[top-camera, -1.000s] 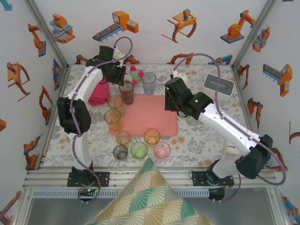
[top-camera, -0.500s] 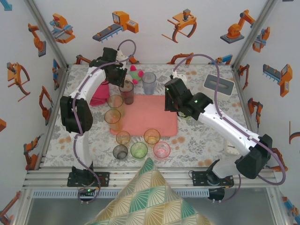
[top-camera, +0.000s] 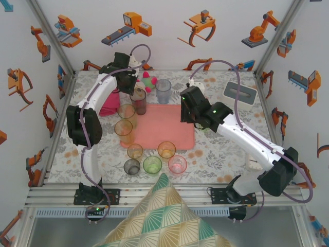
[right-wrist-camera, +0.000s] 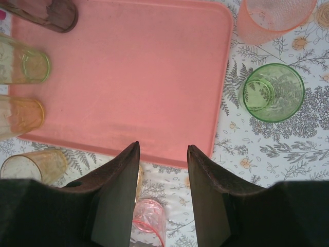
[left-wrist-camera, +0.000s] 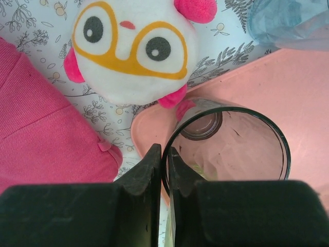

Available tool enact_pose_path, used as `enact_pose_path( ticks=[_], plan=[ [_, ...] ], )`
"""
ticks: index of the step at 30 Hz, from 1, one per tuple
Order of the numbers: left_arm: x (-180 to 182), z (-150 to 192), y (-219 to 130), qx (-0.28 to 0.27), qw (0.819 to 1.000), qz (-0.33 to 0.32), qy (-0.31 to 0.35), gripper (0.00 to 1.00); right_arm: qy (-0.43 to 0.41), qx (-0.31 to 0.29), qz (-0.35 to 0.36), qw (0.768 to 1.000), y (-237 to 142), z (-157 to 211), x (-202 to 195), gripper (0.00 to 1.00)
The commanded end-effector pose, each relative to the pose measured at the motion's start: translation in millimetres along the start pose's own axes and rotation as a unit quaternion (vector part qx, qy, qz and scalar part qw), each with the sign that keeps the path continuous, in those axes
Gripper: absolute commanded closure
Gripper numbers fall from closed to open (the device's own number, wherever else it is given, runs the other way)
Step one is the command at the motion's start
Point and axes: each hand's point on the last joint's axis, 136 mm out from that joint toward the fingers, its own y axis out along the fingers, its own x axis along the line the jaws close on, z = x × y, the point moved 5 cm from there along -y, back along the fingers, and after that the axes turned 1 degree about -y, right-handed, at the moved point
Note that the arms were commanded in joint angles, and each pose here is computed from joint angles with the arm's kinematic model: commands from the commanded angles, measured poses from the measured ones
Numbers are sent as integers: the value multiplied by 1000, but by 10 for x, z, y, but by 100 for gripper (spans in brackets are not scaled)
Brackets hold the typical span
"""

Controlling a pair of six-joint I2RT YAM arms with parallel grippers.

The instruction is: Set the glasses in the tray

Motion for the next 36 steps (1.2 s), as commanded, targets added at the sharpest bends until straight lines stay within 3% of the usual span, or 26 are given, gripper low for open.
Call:
enact_pose_path(
  ticks=[1,36],
  plan=[
    [-15,58,37,16,1000,-7,7,85,7,-7,5,1000,10,3,4,58],
    [109,47,-210,4,999,-46,3,91,9,-1,2,1000,68,48,19,58]
  ],
)
